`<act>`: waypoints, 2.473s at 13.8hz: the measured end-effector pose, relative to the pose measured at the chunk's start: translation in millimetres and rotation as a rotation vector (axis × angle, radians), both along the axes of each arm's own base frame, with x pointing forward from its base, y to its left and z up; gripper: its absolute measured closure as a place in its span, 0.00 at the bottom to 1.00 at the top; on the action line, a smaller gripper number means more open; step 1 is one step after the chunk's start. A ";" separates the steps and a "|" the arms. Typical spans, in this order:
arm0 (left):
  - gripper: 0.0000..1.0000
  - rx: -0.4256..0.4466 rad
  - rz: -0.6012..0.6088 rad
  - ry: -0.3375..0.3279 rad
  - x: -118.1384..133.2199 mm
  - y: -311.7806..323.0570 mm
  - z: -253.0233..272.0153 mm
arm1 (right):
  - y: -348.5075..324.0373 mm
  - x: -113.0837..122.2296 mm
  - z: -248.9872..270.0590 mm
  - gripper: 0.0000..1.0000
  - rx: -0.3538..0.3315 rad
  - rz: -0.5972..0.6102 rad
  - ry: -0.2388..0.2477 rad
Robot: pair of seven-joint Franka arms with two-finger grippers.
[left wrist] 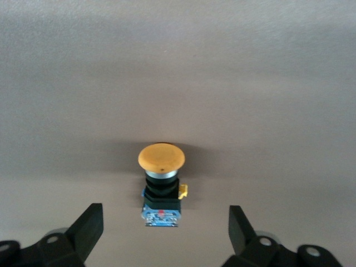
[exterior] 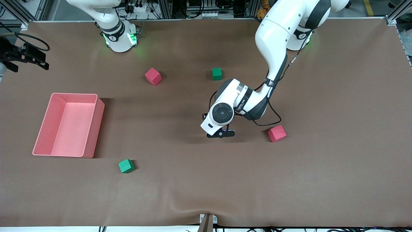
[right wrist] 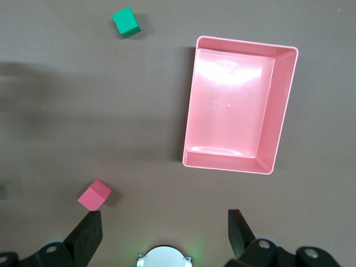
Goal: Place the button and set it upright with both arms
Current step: 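Close the left gripper on the button body and grip it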
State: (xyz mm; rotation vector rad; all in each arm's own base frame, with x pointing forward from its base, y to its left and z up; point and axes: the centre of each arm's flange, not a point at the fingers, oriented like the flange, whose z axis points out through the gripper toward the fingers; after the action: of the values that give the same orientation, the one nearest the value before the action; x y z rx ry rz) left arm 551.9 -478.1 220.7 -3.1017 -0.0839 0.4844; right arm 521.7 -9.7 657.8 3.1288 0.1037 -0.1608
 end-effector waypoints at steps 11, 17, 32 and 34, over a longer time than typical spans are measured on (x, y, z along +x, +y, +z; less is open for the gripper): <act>0.14 0.031 0.020 -0.008 -13.3 -2.8 -25.1 | -10.3 6.5 -11.2 0.00 0.007 -0.025 -0.007; 0.18 0.029 0.020 -0.013 -15.1 -3.8 -28.5 | -15.5 11.0 -3.0 0.00 0.005 -0.040 -0.060; 0.49 0.046 0.009 0.002 -26.9 -5.0 -42.2 | -4.0 15.1 -4.5 0.00 0.007 -0.019 -0.060; 0.55 0.047 0.010 -0.001 -25.9 -4.2 -42.0 | -4.3 15.4 -3.8 0.00 0.007 -0.019 -0.064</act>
State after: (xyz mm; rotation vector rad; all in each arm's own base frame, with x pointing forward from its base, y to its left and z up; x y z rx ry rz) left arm 526.0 -482.3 178.7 -3.0577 -0.1098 0.4741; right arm 537.1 -14.0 654.0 3.1387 0.0738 -0.0601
